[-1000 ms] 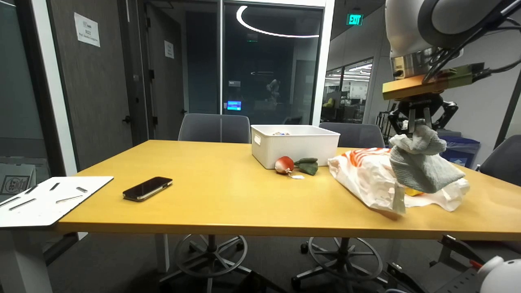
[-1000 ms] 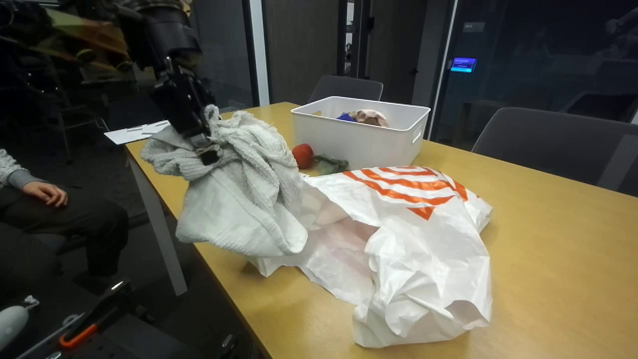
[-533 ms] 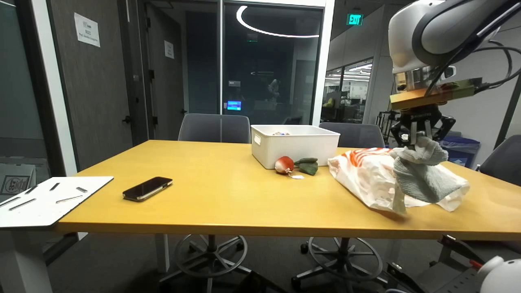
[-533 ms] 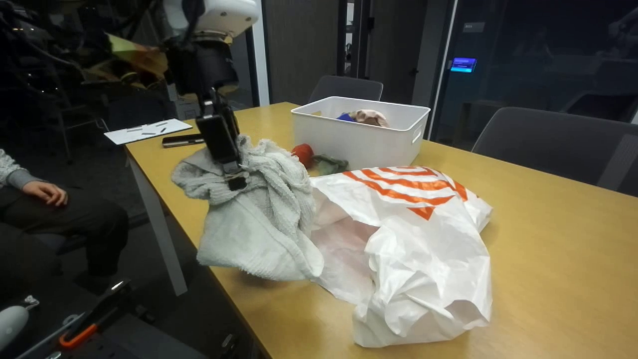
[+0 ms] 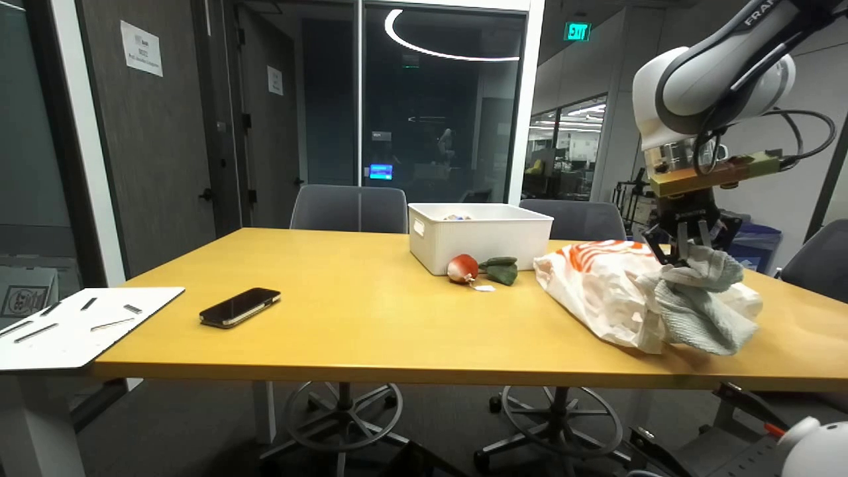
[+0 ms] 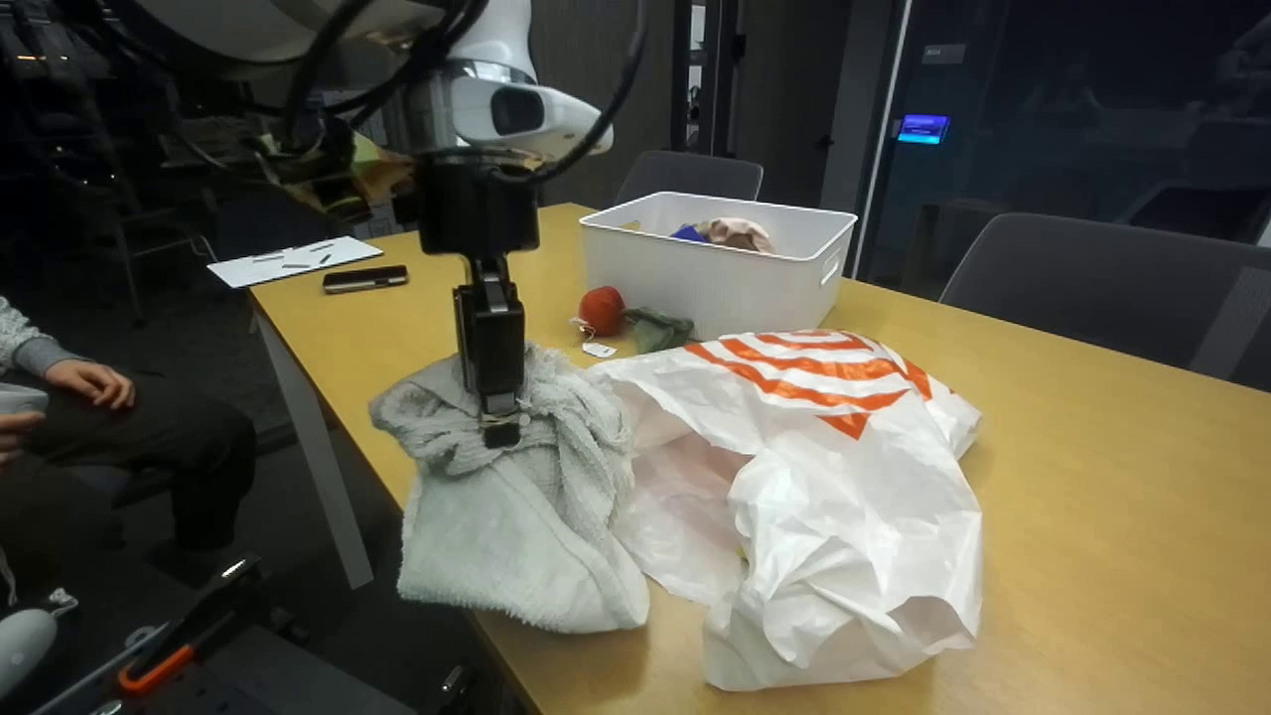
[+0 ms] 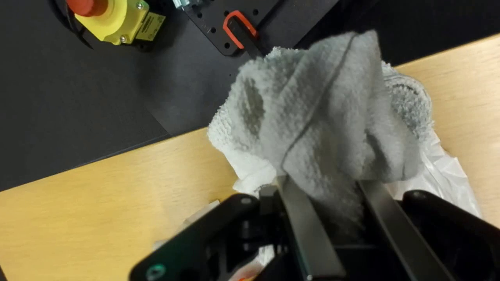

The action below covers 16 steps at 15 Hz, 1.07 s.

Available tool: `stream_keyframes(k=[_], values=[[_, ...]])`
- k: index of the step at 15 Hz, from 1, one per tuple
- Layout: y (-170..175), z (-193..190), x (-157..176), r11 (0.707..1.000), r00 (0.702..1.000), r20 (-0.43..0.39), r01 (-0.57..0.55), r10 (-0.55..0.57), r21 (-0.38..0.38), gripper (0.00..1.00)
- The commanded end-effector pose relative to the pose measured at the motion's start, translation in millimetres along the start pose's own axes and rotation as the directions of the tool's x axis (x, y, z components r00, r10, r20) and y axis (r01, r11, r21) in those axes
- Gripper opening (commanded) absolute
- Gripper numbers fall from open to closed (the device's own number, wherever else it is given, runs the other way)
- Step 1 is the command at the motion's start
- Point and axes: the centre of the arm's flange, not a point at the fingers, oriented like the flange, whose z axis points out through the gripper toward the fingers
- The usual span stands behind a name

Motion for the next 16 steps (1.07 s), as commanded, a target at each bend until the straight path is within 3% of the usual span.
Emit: stream_keyframes(k=[1,3,6,8,13,15,16], values=[[-21,-8,30,0.988,0.987,0.062,0.149,-0.146,-0.047,0.04],[-33,-12,41,0.971,0.970,0.074,0.237,-0.234,-0.042,0.04],[-48,-21,60,0.941,0.941,0.059,0.328,-0.333,0.080,0.04],[-52,-22,73,0.929,0.935,0.101,0.317,-0.340,0.193,0.04],[-61,-7,101,0.880,0.885,0.275,0.249,-0.376,0.404,0.04],[-66,2,108,0.867,0.859,0.342,0.204,-0.382,0.455,0.04],[-67,6,111,0.874,0.849,0.381,0.172,-0.365,0.455,0.04]])
